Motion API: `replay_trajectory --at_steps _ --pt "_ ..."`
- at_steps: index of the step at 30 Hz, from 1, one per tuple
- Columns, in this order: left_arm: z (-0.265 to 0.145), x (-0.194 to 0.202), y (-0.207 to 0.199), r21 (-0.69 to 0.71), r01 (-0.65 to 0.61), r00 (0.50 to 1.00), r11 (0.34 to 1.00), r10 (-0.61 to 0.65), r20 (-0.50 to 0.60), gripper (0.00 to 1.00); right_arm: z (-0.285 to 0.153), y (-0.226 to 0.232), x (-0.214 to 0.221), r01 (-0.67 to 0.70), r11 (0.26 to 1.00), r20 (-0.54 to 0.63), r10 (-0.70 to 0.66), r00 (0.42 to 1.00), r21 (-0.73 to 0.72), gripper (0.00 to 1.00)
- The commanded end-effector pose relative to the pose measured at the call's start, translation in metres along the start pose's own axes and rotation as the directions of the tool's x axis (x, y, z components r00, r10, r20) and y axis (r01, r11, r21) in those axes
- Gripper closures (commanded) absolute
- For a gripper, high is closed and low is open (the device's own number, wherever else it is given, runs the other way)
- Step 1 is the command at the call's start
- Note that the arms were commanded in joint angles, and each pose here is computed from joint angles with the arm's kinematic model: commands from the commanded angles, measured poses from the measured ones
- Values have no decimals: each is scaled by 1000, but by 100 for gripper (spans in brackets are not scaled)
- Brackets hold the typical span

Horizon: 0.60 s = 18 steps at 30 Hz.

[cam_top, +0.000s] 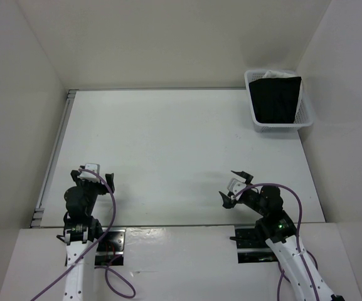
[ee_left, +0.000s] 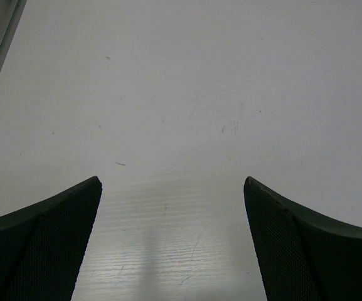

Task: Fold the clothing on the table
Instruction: Grab the skirt from the pile

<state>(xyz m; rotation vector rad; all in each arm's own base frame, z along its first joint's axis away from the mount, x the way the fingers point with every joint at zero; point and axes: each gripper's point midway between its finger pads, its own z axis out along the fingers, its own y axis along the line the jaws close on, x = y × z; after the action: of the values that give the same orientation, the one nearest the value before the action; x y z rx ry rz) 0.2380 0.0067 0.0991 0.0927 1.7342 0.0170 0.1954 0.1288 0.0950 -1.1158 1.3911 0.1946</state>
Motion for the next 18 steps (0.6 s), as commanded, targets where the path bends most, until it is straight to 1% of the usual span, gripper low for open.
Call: replay_trajectory --at_steps 1,4,5,6,7,8,10,11,12,13,14,15,16,17,18 --pt "-1 -24 -1 1 -31 990 1000 31 136 0 0 -6 -11 32 999 63 -35 997 38 1" --pt "-2 -32 -4 17 -53 986 998 49 162 0 -1 -12 -10 0 997 52 -4 999 78 1" --pt "-5 -46 1 -9 -46 980 999 46 196 0 -1 -17 -14 -21 995 67 15 998 101 1" --pt "-7 -57 6 -40 161 961 986 -148 233 0 -3 -26 -16 -34 989 67 25 997 142 1" --pt "-13 -68 25 -133 328 915 935 -279 292 0 -6 -35 -25 -54 982 90 38 995 179 1" --pt "-14 -80 19 -78 359 889 930 -315 331 0 -8 -41 -29 -50 977 94 31 995 207 1" --pt "-15 -96 7 -3 292 891 956 -271 364 0 -18 -63 -41 -77 950 111 45 993 303 1" --pt "-19 -106 6 9 284 883 959 -265 388 0 -23 -73 -49 -95 933 137 50 989 348 1" --pt "-26 -122 6 29 330 850 944 -310 426 0 -31 -88 -52 -118 898 138 65 988 425 1" --pt "-29 -130 8 35 367 828 930 -344 442 0 -41 -103 -63 -149 863 166 77 983 482 1" --pt "-36 -146 14 40 419 778 907 -382 499 0 -50 -114 -73 -210 823 217 108 970 528 1" --pt "-41 -156 15 67 466 735 882 -428 527 0 -58 -124 -77 -225 792 229 111 967 568 1" --pt "-44 -163 15 118 538 670 834 -509 541 0 -69 -132 -92 -230 775 256 91 962 589 1" --pt "-56 -185 14 161 533 626 831 -515 586 0 -74 -134 -98 -213 775 251 72 965 595 1" --pt "-62 -195 13 174 523 611 834 -510 605 0 -78 -137 -106 -214 771 264 62 962 600 1"
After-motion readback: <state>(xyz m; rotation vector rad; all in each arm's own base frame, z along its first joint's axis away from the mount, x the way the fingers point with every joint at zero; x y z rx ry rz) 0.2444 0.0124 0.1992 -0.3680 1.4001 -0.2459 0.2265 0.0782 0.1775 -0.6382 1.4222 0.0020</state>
